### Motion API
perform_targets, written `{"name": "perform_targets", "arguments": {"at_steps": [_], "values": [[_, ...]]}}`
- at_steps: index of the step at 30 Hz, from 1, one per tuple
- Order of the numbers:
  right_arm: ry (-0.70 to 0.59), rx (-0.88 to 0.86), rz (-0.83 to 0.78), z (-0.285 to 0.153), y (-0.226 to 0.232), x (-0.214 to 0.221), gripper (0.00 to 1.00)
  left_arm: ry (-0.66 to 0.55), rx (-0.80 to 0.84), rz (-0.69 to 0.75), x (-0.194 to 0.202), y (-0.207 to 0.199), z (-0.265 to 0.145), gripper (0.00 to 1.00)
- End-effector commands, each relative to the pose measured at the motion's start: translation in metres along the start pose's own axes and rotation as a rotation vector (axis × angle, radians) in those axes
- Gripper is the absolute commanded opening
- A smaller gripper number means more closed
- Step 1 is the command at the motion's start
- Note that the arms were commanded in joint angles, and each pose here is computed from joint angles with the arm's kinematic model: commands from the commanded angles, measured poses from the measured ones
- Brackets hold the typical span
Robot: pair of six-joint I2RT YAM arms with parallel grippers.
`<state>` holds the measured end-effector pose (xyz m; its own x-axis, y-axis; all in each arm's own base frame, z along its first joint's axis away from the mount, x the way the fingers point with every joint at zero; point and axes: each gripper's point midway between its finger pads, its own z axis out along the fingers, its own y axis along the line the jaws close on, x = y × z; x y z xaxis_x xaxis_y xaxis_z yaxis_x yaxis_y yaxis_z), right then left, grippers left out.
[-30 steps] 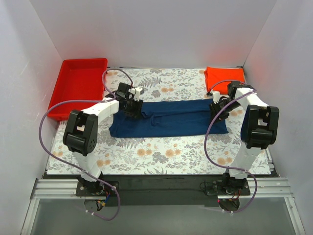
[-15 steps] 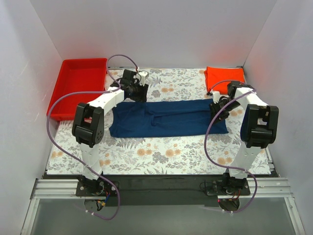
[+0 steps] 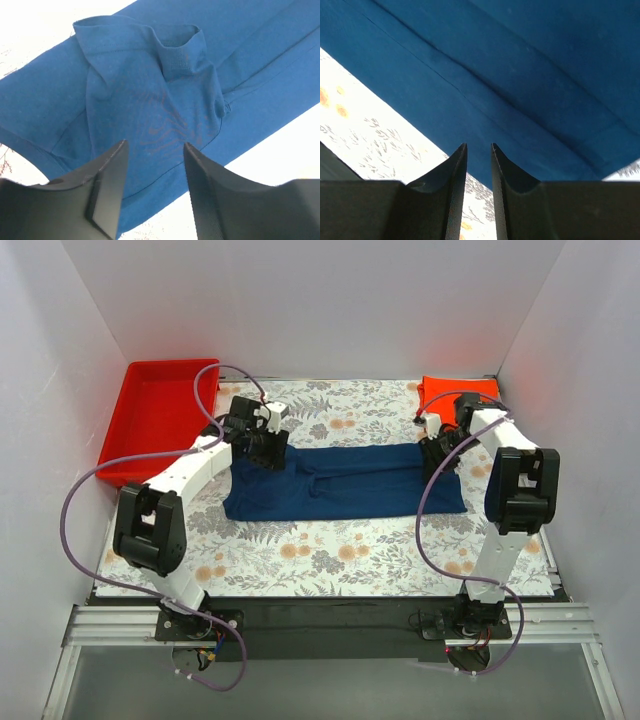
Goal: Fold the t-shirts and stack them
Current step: Fold the tshirt
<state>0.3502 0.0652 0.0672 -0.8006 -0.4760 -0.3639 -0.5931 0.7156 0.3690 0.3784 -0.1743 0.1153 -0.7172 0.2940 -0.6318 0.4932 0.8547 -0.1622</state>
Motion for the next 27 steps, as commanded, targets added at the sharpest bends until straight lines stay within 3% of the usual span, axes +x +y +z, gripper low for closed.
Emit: {"name": "perform_targets", "arguments": {"at_steps": [1, 2, 4, 9, 16, 18, 19, 20, 27], "values": [[-0.044, -0.008, -0.025, 0.0, 0.012, -0.029, 0.31, 0.015, 0.0, 0.03, -0.012, 0.01, 0.005, 0.48], [-0.048, -0.022, -0.034, 0.002, 0.019, -0.034, 0.31, -0.01, -0.005, 0.041, -0.032, 0.014, 0.005, 0.48], [-0.093, -0.07, -0.05, 0.0, 0.035, -0.051, 0.31, 0.032, 0.024, 0.002, -0.029, 0.027, 0.021, 0.48], [-0.201, -0.223, -0.103, 0.005, 0.087, -0.109, 0.37, -0.006, 0.057, -0.053, -0.064, 0.054, 0.032, 0.48], [-0.248, -0.32, -0.193, 0.046, 0.135, -0.18, 0.48, 0.007, 0.166, -0.128, -0.063, 0.06, 0.055, 0.45], [-0.255, -0.337, -0.217, 0.059, 0.148, -0.191, 0.51, 0.012, 0.193, -0.14, -0.061, 0.056, 0.06, 0.45], [-0.255, -0.342, -0.21, 0.065, 0.152, -0.194, 0.59, 0.017, 0.199, -0.149, -0.059, 0.055, 0.063, 0.45], [-0.247, -0.346, -0.221, 0.077, 0.158, -0.197, 0.61, 0.026, 0.208, -0.159, -0.055, 0.055, 0.067, 0.45], [-0.24, -0.354, -0.26, 0.121, 0.178, -0.21, 0.62, 0.013, 0.23, -0.184, -0.057, 0.056, 0.079, 0.44]]}}
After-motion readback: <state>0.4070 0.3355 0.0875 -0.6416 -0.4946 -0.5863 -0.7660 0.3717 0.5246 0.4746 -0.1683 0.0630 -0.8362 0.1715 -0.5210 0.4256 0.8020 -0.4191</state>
